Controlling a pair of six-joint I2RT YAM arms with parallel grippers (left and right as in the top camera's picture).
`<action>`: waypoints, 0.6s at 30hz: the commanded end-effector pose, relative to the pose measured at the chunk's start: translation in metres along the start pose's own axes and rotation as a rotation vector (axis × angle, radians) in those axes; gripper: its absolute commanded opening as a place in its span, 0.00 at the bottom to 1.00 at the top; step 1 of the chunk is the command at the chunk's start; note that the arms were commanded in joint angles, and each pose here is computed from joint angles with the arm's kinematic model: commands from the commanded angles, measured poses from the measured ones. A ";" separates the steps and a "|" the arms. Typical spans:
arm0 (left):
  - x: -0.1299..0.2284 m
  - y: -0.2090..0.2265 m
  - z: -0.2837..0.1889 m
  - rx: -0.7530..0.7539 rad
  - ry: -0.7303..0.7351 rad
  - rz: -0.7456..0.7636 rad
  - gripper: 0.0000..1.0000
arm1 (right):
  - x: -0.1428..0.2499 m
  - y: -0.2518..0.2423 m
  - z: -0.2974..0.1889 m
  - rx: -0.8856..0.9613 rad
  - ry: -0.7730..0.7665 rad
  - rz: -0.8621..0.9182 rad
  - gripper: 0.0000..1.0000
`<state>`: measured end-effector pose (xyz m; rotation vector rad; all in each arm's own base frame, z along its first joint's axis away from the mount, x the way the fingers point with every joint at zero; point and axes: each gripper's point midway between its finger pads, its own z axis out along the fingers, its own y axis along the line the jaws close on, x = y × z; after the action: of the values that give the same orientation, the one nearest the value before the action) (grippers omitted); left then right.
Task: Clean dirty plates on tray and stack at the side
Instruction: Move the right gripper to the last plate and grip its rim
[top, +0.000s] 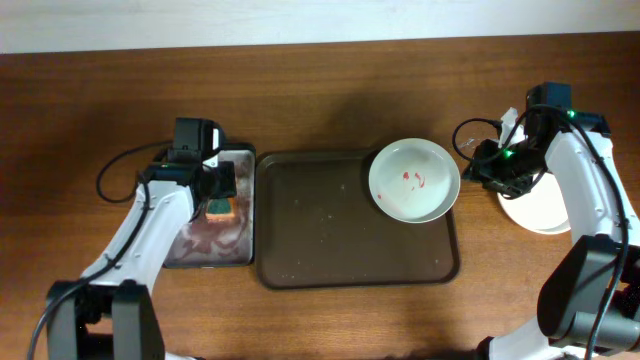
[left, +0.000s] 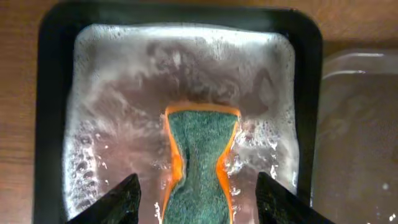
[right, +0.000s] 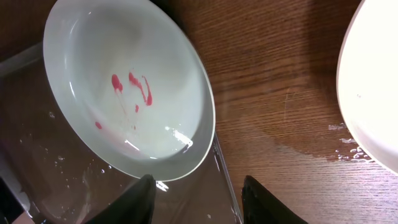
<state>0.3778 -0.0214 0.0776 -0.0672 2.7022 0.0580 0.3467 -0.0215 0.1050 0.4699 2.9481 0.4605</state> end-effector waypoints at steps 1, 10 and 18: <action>0.009 0.001 -0.001 -0.001 0.033 -0.001 0.50 | 0.000 0.000 0.002 0.013 0.006 -0.016 0.46; 0.033 -0.002 0.033 0.003 0.097 -0.036 0.44 | 0.001 0.000 0.002 0.013 0.010 -0.015 0.45; 0.042 -0.009 0.058 0.031 0.142 -0.035 0.07 | 0.001 0.000 0.002 0.013 0.010 -0.015 0.45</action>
<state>0.3696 -0.0264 0.0149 -0.1074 2.8164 0.0228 0.3456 -0.0213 0.1049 0.4723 2.9523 0.4610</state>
